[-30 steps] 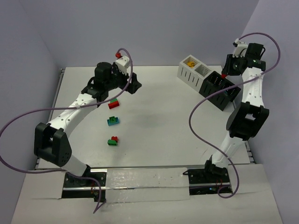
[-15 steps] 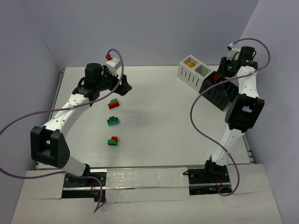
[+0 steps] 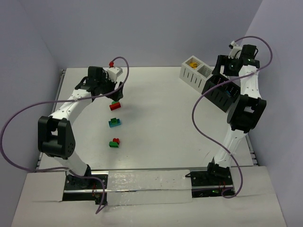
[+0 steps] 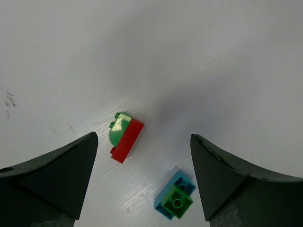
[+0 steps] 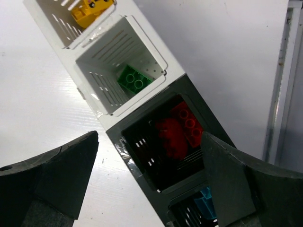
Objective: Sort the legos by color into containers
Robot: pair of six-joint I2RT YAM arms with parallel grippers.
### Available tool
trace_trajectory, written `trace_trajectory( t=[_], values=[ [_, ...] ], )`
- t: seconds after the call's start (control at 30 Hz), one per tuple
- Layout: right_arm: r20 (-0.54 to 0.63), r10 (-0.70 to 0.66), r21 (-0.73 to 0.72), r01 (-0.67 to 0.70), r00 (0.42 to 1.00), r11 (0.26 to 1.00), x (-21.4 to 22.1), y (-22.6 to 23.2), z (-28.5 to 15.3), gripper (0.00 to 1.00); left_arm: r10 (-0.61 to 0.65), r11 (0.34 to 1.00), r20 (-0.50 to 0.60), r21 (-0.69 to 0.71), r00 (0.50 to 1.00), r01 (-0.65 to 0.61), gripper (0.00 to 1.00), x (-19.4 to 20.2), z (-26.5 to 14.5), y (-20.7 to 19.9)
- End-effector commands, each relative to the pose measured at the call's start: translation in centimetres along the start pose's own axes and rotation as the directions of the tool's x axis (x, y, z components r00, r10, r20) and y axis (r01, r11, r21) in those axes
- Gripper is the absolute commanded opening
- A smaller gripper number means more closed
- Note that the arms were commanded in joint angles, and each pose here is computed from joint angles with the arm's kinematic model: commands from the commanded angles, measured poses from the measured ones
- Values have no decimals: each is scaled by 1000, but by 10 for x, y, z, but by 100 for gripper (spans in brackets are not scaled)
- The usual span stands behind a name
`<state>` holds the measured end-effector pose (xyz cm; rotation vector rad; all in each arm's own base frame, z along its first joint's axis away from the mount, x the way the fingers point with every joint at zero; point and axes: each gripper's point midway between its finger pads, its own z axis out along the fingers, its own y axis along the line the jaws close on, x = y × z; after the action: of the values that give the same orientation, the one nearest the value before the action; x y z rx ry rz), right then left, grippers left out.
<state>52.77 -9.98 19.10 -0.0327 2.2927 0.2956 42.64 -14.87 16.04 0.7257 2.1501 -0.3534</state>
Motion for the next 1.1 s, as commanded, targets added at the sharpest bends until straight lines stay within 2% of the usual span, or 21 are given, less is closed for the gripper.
trace_trajectory(
  t=[0.0, 0.2, 0.43, 0.63, 1.07],
  values=[
    [170, -104, 0, 106, 980, 994, -61, 41, -58, 96, 108, 993, -117, -27, 987, -112, 87, 9, 8, 23],
    [223, -162, -18, 170, 961, 985, -77, 79, -83, 99, 122, 991, -268, -14, 956, -131, 81, 39, 35, 38],
    [217, -166, -46, 180, 962, 983, -75, 98, -84, 99, 120, 993, -336, 21, 934, -120, 81, 68, 38, 39],
    [209, -195, -65, 212, 958, 975, -71, 114, -80, 100, 100, 995, -361, 54, 927, -86, 81, 89, 31, 40],
    [196, -199, -82, 218, 960, 972, -68, 123, -72, 100, 143, 985, -323, 141, 936, -101, 64, 112, 47, 26]
  ],
)
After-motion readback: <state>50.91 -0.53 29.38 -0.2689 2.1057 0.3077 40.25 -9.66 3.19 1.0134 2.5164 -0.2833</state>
